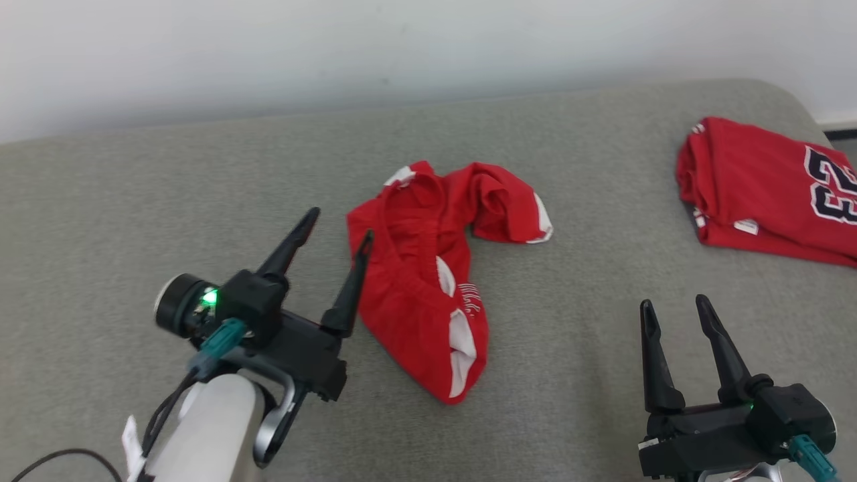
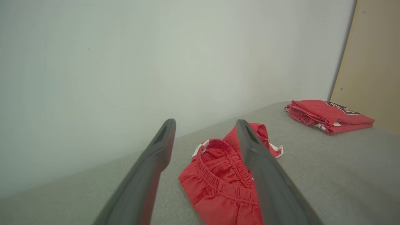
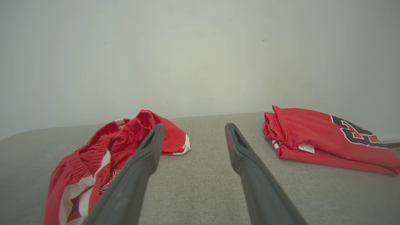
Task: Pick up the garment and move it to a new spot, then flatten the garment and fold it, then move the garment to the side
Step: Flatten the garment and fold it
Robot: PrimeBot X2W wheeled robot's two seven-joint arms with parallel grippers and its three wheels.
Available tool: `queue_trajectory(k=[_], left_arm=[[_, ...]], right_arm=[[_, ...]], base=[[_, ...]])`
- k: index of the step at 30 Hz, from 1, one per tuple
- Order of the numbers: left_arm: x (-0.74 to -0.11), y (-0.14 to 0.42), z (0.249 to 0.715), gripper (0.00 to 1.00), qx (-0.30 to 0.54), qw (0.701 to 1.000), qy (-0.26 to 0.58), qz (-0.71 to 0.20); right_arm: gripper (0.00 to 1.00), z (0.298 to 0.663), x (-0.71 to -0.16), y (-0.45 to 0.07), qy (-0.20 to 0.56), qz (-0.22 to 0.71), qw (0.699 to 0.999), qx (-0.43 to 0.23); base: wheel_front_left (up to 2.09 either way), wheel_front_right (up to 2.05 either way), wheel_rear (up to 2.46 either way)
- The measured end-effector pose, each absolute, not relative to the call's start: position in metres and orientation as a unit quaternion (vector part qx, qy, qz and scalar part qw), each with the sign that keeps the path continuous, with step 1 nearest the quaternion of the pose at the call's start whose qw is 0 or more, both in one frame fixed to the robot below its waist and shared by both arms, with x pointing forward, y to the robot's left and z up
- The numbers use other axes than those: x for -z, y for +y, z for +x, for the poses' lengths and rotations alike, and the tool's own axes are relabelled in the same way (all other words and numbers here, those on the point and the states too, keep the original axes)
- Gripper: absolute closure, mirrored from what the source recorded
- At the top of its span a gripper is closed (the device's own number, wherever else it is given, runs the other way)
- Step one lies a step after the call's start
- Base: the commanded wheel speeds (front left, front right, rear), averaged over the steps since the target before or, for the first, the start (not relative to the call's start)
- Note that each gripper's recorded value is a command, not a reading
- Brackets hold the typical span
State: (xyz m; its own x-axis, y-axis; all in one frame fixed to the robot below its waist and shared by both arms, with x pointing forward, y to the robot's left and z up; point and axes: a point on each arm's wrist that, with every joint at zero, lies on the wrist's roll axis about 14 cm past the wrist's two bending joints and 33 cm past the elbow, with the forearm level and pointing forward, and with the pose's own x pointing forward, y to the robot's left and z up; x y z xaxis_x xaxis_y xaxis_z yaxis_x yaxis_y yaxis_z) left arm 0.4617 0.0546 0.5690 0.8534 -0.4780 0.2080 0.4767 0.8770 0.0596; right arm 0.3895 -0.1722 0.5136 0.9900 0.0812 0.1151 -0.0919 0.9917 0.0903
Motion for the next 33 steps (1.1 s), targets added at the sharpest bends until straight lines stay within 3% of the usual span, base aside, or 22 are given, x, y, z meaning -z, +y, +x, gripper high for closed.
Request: queue_trajectory(k=[11, 22, 23, 24, 25, 26, 33], left_arm=[[-0.498, -0.027, 0.458, 0.00, 0.373, 0.927, 0.022, 0.037], [-0.438, -0.017, 0.446, 0.00, 0.383, 0.910, 0.125, 0.099], [-0.436, -0.017, 0.445, 0.09, 0.383, 0.909, 0.128, 0.100], [-0.436, -0.017, 0.444, 0.48, 0.383, 0.909, 0.130, 0.100], [-0.436, -0.017, 0.443, 0.67, 0.383, 0.909, 0.129, 0.099], [-0.436, -0.016, 0.443, 1.00, 0.382, 0.910, 0.130, 0.098], [-0.444, -0.007, 0.443, 1.00, 0.362, 0.922, 0.113, 0.078]], right_arm=[[0.00, 0.376, -0.499, -0.216, -0.035, 0.050, 0.998, 0.026], [0.00, 0.375, -0.496, -0.228, -0.030, 0.050, 0.997, 0.044], [0.00, 0.375, -0.496, -0.228, -0.030, 0.050, 0.997, 0.044], [0.00, 0.375, -0.496, -0.228, -0.030, 0.050, 0.997, 0.044], [0.00, 0.376, -0.497, -0.228, -0.031, 0.050, 0.997, 0.043], [0.00, 0.377, -0.497, -0.228, -0.032, 0.050, 0.997, 0.043], [0.00, 0.383, -0.500, -0.222, -0.038, 0.048, 0.998, 0.033]], base=[[0.00, 0.00, 0.00], [0.00, 0.00, 0.00], [0.00, 0.00, 0.00], [0.00, 0.00, 0.00], [0.00, 0.00, 0.00], [0.00, 0.00, 0.00], [0.00, 0.00, 0.00]])
